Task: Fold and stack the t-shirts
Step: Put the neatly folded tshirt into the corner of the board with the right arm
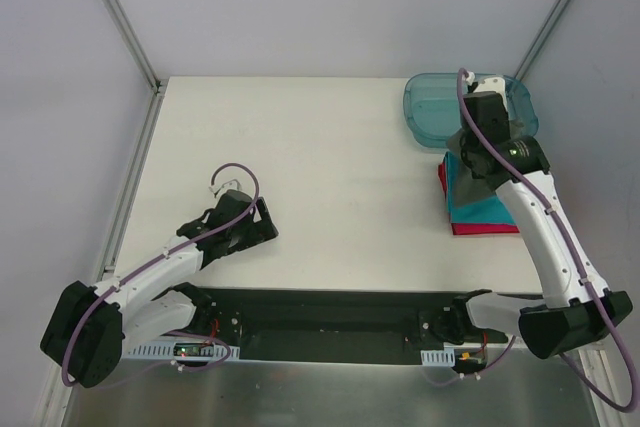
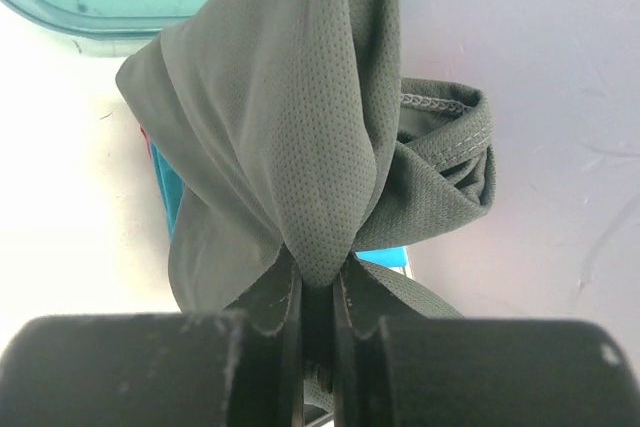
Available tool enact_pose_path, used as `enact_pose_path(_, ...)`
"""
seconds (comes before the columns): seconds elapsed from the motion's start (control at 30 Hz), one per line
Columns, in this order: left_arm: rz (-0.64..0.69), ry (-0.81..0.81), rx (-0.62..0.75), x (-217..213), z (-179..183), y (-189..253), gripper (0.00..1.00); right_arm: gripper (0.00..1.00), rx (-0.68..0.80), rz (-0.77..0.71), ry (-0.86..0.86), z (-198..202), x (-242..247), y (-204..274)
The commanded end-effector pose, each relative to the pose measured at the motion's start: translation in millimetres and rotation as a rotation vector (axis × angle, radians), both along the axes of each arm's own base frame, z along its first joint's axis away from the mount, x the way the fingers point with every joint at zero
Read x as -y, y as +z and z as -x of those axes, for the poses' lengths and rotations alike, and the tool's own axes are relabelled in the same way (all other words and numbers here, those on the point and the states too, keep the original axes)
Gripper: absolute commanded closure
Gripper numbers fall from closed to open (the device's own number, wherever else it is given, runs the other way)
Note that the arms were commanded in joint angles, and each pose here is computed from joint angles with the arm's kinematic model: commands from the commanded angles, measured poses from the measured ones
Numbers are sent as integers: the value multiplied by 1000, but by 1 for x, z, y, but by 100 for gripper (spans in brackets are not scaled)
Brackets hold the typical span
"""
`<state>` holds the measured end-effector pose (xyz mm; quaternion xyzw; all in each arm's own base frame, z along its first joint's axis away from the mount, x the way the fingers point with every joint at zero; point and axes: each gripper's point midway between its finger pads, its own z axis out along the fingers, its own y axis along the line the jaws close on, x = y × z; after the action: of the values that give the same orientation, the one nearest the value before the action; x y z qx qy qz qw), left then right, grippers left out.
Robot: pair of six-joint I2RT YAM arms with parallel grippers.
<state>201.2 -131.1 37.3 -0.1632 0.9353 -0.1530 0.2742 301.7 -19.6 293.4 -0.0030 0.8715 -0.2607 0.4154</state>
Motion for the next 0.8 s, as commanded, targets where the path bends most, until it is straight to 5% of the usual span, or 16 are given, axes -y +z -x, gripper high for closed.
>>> enact_pose_path(0.0,-12,7,19,-2,-8,8,1,99,44,-5,-7,9,12,26)
enact_pose_path(0.77,-20,18,6,-6,-7,3,1,100,-96,-189,-79,-16,35,-69)
